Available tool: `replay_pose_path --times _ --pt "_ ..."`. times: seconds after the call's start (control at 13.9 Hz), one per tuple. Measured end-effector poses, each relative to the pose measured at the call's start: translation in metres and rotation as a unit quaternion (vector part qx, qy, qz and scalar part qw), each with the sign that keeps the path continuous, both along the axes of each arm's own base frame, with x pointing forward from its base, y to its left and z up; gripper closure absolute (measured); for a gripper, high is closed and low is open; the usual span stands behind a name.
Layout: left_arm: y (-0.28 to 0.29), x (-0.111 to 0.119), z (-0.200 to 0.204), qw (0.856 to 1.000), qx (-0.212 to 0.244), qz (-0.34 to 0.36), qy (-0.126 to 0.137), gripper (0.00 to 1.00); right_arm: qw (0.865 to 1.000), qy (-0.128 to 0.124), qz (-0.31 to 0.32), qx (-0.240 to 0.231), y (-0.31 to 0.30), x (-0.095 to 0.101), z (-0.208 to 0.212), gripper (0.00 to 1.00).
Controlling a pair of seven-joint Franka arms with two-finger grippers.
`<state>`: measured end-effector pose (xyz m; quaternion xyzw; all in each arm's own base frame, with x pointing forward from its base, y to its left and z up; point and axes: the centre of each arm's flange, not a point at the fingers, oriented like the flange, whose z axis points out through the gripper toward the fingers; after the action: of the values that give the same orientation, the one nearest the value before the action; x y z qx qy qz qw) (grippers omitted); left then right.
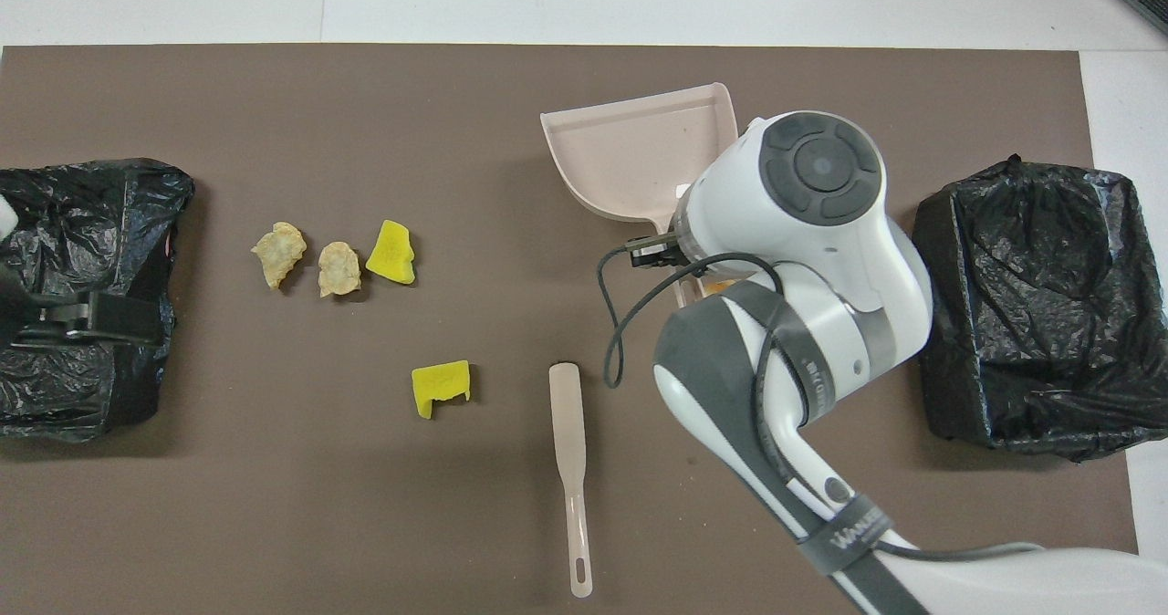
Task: Sweep and dump trash in bin
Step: 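Lift the dustpan with the right gripper while the left gripper reaches the brush, then grasp the beige brush handle with the left gripper and lift it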
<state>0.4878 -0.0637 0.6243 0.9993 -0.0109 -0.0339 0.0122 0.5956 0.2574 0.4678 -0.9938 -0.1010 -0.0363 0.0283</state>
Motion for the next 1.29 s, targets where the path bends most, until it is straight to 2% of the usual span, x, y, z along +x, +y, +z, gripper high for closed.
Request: replay_pose_path --times 0.22,0.29,0.43,0.57,0.79,1.08,1.29 --pt "-0.057 -0.018 -0.041 0.999 0.014 0.008 0.042 0.0 0.996 0.005 0.086 -0.011 -0.043 0.015 -0.009 0.69" --pt "-0.079 -0.024 -0.053 0.999 0.019 0.015 0.044 0.0 0.993 0.008 0.119 -0.014 -0.05 0.017 -0.012 0.69" --pt "-0.124 -0.036 -0.071 0.999 0.018 0.019 0.031 0.0 0.982 0.014 0.186 -0.019 -0.057 0.017 -0.019 0.69" --pt "-0.16 -0.053 -0.084 0.999 0.009 0.015 0.033 0.0 0.973 0.025 0.229 -0.022 -0.056 0.013 -0.032 0.69" --pt "-0.203 -0.087 -0.106 0.999 0.005 0.002 0.046 0.0 0.964 0.034 0.261 -0.033 -0.057 0.01 -0.046 0.69" --pt "-0.261 -0.135 -0.15 1.0 0.003 0.01 0.026 0.0 0.947 0.027 0.319 -0.036 -0.056 0.011 -0.073 0.69" --pt "-0.289 -0.164 -0.19 0.999 0.011 0.007 0.03 0.0 0.937 0.032 0.347 -0.037 -0.054 0.009 -0.086 0.69"
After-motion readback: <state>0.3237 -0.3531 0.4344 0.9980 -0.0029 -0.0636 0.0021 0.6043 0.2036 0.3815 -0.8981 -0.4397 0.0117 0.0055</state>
